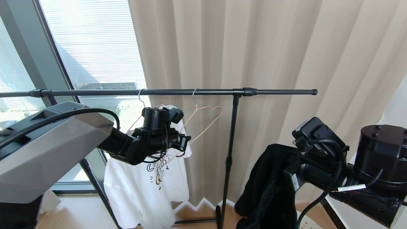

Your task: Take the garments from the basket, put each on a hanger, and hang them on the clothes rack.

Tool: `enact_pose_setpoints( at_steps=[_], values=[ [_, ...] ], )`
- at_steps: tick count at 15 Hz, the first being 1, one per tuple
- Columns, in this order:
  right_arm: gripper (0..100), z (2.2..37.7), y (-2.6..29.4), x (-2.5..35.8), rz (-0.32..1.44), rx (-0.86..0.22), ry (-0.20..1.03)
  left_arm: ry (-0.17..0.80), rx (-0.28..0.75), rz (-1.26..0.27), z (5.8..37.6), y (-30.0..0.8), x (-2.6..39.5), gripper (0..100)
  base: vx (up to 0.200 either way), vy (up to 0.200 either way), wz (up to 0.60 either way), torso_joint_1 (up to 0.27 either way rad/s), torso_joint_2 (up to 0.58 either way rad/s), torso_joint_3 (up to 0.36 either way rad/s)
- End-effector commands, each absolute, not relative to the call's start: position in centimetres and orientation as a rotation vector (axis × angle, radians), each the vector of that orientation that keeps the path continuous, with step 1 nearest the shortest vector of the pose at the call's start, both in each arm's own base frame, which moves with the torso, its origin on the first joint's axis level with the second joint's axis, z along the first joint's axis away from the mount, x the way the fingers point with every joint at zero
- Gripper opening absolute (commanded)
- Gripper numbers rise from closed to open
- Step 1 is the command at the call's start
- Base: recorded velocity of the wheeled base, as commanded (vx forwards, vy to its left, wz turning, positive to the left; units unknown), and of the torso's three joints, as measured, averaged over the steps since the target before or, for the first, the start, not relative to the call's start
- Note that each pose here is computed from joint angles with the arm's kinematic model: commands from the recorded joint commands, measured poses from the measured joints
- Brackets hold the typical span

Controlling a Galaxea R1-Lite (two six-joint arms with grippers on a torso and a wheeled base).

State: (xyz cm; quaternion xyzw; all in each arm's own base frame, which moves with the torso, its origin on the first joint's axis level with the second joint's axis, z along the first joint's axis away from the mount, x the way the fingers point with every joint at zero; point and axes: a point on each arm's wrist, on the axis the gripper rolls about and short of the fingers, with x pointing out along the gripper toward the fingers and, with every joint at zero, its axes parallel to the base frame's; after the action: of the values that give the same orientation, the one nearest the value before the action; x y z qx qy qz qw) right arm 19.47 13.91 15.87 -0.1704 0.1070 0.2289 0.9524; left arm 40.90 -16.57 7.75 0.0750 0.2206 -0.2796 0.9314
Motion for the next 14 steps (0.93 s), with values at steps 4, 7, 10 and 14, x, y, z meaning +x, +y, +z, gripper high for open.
enact_pose_setpoints(
  at_steps=[4,7,10,14],
  values=[
    [0,15.9,13.9,19.5,0.466,-0.346,0.217,0.426,0.15,-0.572,8.8,-16.5,40.7,0,0.0,0.0,0.0,0.0,0.0,0.0],
    [0,15.9,13.9,19.5,0.463,-0.346,0.216,0.409,0.147,-0.571,9.6,-16.4,40.6,0,0.0,0.0,0.0,0.0,0.0,0.0],
    [0,15.9,13.9,19.5,0.463,-0.346,0.216,0.394,0.145,-0.569,10.3,-16.4,40.4,0,0.0,0.0,0.0,0.0,0.0,0.0],
    [0,15.9,13.9,19.5,0.463,-0.346,0.216,0.381,0.14,-0.57,10.5,-16.4,40.4,0,0.0,0.0,0.0,0.0,0.0,0.0]
  ],
)
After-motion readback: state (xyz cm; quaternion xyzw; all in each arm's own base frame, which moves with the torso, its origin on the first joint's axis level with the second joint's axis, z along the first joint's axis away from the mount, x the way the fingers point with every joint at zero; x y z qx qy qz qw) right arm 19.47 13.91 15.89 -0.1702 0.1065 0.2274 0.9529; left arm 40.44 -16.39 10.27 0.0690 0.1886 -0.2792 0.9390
